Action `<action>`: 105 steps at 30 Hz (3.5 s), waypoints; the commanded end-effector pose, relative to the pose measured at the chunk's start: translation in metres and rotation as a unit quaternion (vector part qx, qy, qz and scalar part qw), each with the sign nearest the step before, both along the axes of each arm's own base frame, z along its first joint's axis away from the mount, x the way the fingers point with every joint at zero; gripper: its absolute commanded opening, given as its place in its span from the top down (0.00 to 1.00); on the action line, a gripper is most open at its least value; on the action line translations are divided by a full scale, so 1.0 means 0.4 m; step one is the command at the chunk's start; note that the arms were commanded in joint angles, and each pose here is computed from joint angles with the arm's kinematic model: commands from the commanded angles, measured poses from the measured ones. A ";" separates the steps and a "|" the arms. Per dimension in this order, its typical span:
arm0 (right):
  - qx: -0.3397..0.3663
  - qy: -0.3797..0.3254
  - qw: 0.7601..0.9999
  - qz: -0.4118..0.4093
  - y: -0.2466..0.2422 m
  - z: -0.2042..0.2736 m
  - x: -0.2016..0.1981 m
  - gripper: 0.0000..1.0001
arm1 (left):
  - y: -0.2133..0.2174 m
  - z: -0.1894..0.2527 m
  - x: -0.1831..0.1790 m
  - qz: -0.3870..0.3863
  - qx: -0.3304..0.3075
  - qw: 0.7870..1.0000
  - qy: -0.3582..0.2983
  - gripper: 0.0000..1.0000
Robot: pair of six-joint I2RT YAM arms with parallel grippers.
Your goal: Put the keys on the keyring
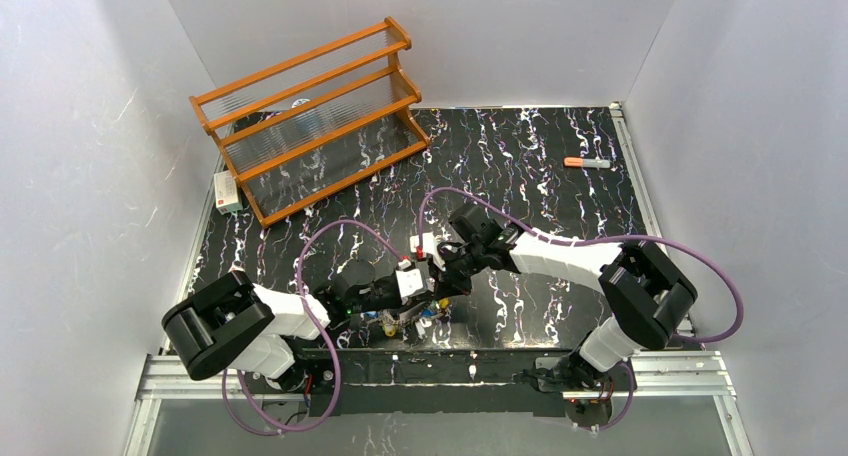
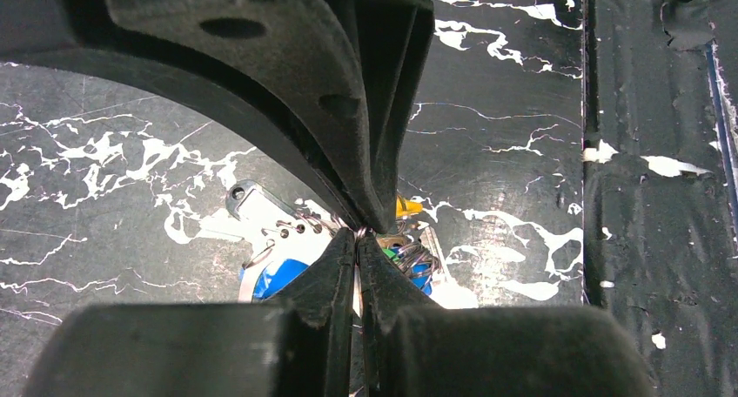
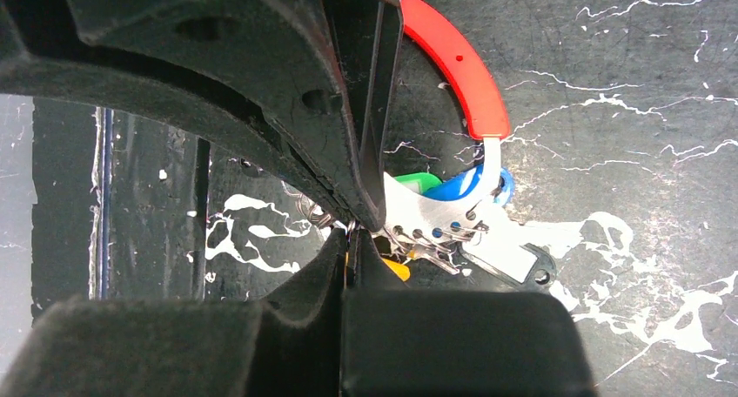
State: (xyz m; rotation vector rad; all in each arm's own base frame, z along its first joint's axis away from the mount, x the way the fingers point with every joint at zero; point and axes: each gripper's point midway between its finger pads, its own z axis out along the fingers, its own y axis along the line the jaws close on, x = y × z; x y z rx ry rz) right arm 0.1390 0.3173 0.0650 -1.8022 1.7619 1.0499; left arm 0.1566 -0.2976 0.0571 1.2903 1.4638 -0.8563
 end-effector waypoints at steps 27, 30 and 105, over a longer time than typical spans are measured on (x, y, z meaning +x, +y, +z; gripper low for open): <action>0.283 -0.065 0.957 -0.027 0.010 0.285 0.041 0.52 | 0.032 0.264 0.026 0.076 -0.214 0.971 -0.074 1.00; 0.285 -0.060 0.956 -0.017 0.012 0.285 0.036 0.53 | 0.028 0.284 0.016 0.064 -0.224 0.969 -0.080 1.00; 0.001 -0.039 0.999 -0.009 0.013 0.067 0.035 0.99 | -0.028 0.047 0.011 -0.024 0.000 0.999 -0.031 0.81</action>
